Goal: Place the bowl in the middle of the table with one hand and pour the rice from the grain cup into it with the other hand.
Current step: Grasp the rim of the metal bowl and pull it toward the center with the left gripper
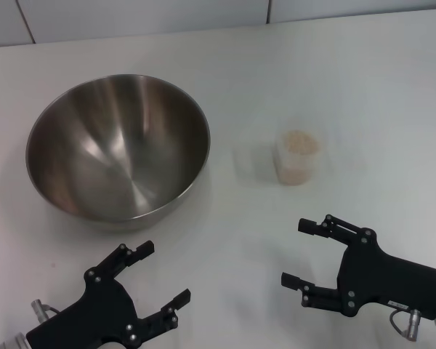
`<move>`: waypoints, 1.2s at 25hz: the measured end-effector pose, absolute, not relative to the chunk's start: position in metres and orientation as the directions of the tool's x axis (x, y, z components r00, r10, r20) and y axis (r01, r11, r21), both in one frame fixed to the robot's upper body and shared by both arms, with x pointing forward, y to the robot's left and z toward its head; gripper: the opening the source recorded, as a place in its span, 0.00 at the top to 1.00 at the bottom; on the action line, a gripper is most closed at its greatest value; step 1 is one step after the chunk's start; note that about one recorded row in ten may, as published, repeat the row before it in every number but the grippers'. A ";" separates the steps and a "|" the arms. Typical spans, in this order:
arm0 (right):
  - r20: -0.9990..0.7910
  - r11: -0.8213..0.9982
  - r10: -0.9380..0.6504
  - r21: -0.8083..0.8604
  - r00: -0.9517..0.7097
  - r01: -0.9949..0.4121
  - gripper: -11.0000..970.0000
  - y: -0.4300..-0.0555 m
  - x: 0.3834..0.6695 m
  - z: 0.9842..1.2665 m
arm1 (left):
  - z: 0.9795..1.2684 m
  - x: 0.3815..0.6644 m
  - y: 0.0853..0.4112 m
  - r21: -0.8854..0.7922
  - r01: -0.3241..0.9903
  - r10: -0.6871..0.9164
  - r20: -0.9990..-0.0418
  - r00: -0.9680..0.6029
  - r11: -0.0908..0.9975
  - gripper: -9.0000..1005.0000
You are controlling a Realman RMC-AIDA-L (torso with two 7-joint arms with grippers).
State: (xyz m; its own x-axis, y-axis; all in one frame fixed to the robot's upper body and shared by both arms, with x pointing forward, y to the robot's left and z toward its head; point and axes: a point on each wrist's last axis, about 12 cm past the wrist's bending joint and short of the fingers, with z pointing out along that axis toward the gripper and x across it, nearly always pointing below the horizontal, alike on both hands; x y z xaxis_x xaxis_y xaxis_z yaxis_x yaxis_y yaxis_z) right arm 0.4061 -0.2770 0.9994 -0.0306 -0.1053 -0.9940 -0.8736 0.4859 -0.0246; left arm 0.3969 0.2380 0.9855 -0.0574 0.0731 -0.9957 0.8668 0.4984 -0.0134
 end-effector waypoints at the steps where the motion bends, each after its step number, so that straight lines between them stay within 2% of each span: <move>1: -0.994 0.486 -0.105 -0.025 -0.031 -0.874 0.16 -0.277 0.406 0.999 | 0.985 0.397 0.238 -0.013 0.867 0.073 -0.996 -0.057 0.498 0.13; 9: -0.994 0.476 -0.105 -0.028 -0.025 -0.879 0.16 -0.275 0.409 1.000 | 0.987 0.392 0.240 -0.019 0.863 0.052 -0.997 -0.052 0.506 0.13; 13: -0.994 0.474 -0.106 -0.029 -0.024 -0.880 0.16 -0.274 0.409 1.000 | 1.009 0.390 0.255 0.007 0.822 -0.098 -0.992 0.076 0.570 0.13; 16: -0.994 0.472 -0.105 -0.030 -0.023 -0.881 0.16 -0.274 0.410 1.001 | 1.031 0.409 0.282 -0.019 0.768 -0.198 -0.970 0.141 0.640 0.13; 20: -0.994 0.474 -0.104 -0.032 -0.020 -0.880 0.16 -0.274 0.411 1.001 | 1.057 0.452 0.326 -0.122 0.716 -0.216 -0.975 0.041 0.688 0.13; 23: -0.995 0.474 -0.103 -0.033 -0.018 -0.880 0.16 -0.273 0.412 1.001 | 1.078 0.487 0.352 -0.212 0.641 -0.175 -0.977 -0.122 0.737 0.13; 26: -0.995 0.474 -0.100 -0.035 -0.014 -0.880 0.16 -0.273 0.413 1.002 | 1.096 0.518 0.361 -0.264 0.552 -0.115 -0.950 -0.291 0.791 0.13; 30: -0.995 0.473 -0.099 -0.037 -0.011 -0.880 0.16 -0.273 0.414 1.003 | 1.107 0.533 0.357 -0.233 0.523 -0.019 -0.924 -0.381 0.820 0.13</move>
